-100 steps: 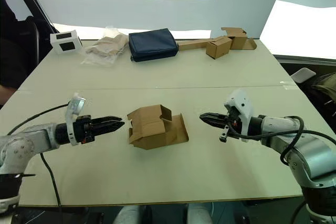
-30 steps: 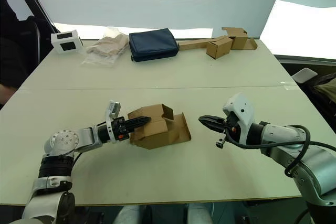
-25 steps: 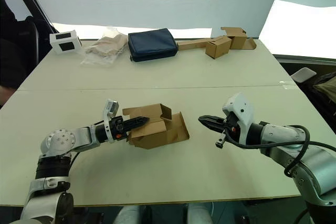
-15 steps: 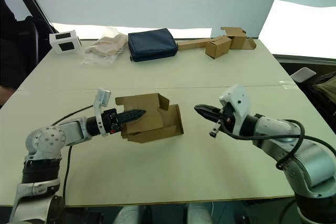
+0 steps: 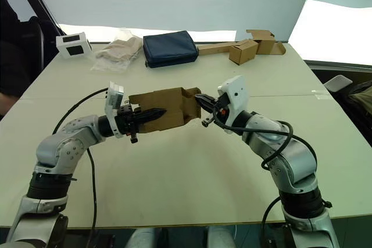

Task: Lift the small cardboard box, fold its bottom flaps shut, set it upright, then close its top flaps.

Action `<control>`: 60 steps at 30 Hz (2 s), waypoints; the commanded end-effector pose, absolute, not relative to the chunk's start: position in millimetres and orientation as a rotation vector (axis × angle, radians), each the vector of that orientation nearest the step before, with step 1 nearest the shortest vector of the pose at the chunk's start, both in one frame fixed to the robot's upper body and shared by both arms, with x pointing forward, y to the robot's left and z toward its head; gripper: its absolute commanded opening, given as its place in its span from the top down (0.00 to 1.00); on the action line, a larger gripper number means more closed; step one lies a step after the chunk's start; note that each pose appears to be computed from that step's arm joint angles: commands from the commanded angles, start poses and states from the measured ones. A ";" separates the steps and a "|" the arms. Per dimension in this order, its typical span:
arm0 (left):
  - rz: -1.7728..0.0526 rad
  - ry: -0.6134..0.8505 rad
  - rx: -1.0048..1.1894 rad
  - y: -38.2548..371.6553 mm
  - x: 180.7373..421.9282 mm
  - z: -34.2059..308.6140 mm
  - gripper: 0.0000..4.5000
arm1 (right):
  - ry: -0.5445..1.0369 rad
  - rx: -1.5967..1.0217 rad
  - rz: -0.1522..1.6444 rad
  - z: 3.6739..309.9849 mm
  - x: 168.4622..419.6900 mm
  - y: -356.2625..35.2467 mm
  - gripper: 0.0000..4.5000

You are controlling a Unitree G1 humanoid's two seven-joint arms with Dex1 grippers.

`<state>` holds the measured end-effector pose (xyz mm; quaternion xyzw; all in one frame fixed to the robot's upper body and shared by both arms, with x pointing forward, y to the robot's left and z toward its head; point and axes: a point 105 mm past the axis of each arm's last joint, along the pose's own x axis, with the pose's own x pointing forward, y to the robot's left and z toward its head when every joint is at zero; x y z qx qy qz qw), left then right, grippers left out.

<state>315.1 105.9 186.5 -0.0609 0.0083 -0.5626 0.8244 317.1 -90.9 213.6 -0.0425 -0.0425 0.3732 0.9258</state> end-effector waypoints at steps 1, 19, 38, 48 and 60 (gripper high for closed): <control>-1.233 -0.028 -0.084 103.9 312.3 197.2 0.99 | -0.165 -0.098 0.747 228.8 319.1 -88.9 1.00; -1.298 -0.022 -0.108 97.0 305.6 203.0 0.99 | -0.140 -0.096 0.819 218.6 310.8 -67.6 1.00; -1.396 0.110 -0.351 90.7 292.0 220.7 0.99 | -0.200 -0.120 0.853 224.7 303.1 -43.7 1.00; -1.409 0.166 -0.411 93.3 289.5 220.1 0.99 | -0.249 -0.177 0.893 230.7 296.6 -35.3 1.00; -1.345 0.092 -0.325 106.8 301.5 226.0 0.99 | -0.188 -0.132 0.873 234.7 291.4 -85.9 1.00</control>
